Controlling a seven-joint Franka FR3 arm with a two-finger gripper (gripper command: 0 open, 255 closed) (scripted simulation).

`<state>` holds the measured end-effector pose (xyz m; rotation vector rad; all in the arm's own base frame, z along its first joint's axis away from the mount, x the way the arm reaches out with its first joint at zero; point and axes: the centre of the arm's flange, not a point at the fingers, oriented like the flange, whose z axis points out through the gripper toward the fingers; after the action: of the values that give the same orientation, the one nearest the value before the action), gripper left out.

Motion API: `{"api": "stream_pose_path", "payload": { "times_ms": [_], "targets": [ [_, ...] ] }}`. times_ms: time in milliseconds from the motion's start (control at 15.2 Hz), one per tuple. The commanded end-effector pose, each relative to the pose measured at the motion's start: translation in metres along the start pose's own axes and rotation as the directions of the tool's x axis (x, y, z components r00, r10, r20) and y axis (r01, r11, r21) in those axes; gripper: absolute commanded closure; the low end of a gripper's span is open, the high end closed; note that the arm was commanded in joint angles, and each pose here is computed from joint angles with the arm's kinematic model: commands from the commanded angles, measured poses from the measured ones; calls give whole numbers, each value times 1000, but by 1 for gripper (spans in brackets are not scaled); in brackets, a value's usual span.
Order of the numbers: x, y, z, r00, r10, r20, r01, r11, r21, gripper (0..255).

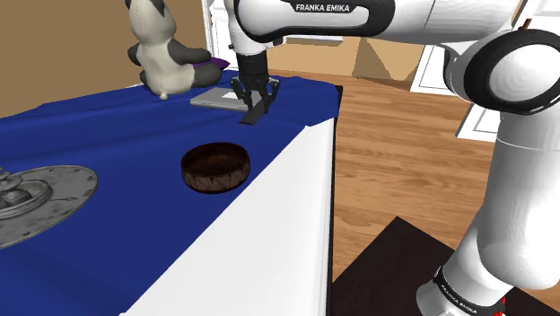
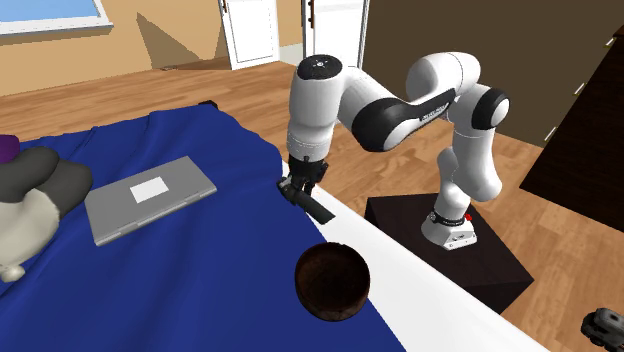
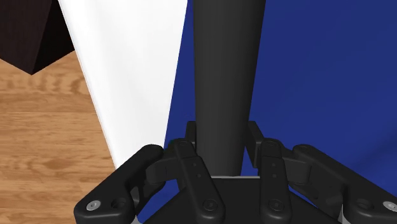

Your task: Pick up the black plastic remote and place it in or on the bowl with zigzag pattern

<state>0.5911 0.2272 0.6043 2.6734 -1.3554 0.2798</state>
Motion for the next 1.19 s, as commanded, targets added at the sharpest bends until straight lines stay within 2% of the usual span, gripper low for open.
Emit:
{"api": "stream_pose_path", "payload": {
  "times_ms": [0, 726, 1122],
  "targets": [
    [-27, -8, -7, 1000, 2, 0, -2, 1000, 0, 255],
    [-161, -56, -34, 1000, 2, 0, -2, 1000, 0, 255],
    [-168, -57, -3, 1000, 2, 0, -2, 1000, 0, 255]
  ]
}}
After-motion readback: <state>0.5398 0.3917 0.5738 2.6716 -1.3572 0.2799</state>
